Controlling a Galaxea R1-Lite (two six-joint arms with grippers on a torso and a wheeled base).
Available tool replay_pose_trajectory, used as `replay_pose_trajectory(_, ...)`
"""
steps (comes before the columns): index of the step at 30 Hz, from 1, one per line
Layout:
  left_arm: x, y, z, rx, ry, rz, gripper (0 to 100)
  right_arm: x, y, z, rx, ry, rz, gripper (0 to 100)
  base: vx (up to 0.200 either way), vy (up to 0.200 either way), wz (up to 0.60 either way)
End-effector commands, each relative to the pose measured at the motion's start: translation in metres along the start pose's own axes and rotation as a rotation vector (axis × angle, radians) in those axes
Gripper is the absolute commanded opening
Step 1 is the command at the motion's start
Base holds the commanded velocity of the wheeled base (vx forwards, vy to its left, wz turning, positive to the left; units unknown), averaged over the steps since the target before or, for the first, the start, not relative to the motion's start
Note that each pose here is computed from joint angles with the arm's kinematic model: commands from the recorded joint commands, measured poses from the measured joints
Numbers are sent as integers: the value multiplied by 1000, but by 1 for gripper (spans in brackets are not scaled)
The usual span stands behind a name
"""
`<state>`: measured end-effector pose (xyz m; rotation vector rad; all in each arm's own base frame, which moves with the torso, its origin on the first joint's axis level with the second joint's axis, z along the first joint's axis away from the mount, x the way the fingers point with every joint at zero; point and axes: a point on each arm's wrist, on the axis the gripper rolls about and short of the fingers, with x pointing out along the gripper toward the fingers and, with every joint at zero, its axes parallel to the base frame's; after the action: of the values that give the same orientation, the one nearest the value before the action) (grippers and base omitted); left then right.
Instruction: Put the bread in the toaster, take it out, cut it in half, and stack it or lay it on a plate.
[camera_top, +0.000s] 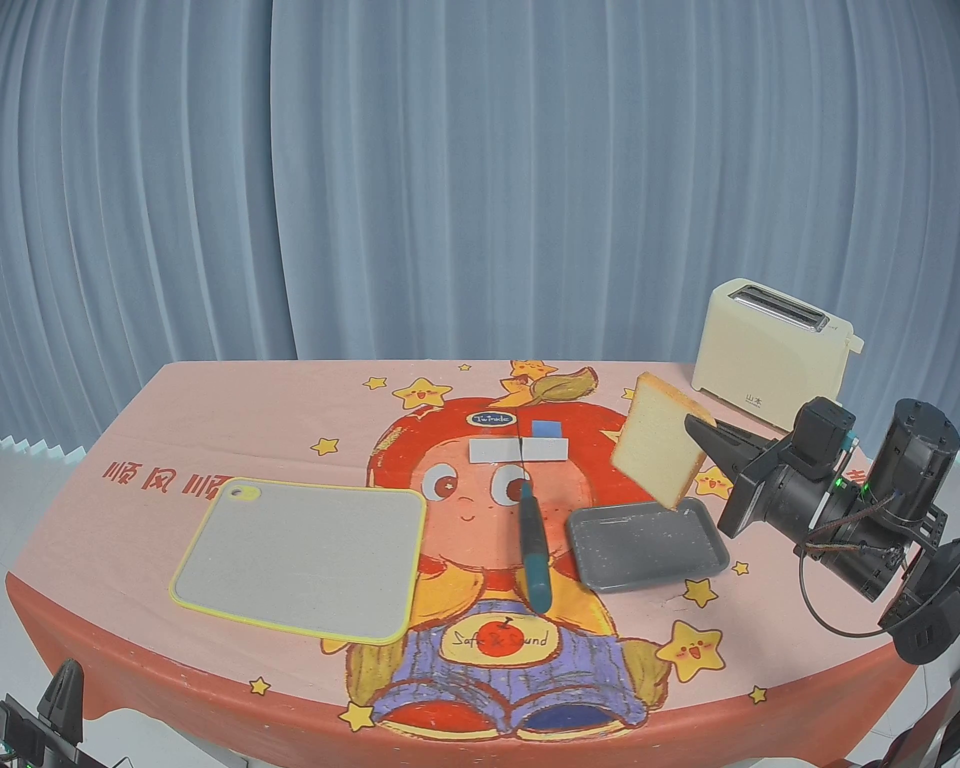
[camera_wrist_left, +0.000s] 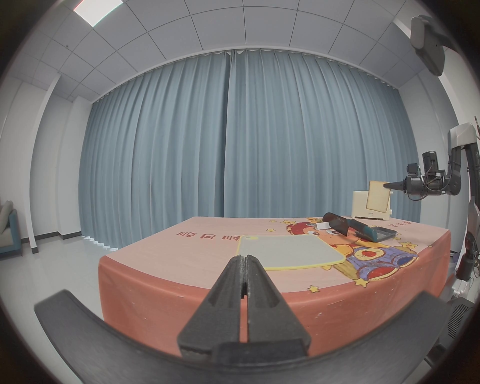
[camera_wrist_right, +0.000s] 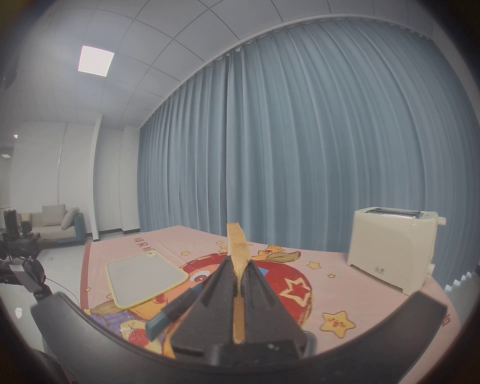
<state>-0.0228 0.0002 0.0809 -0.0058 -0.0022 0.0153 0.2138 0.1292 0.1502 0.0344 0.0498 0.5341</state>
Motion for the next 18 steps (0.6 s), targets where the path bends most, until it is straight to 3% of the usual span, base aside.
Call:
replay_pose_trajectory(1,1,0,-5,0,19,2,0,0,2,0,0,2,5,0,0,200,0)
replay_pose_trajectory(14,1,0,-5,-2,19,2,0,-1,5,-1,-1,5,5,0,0,200,0)
replay_pose_trajectory(18,1,0,-5,0,19,3,0,-1,5,-1,-1,3,5,0,0,0,0)
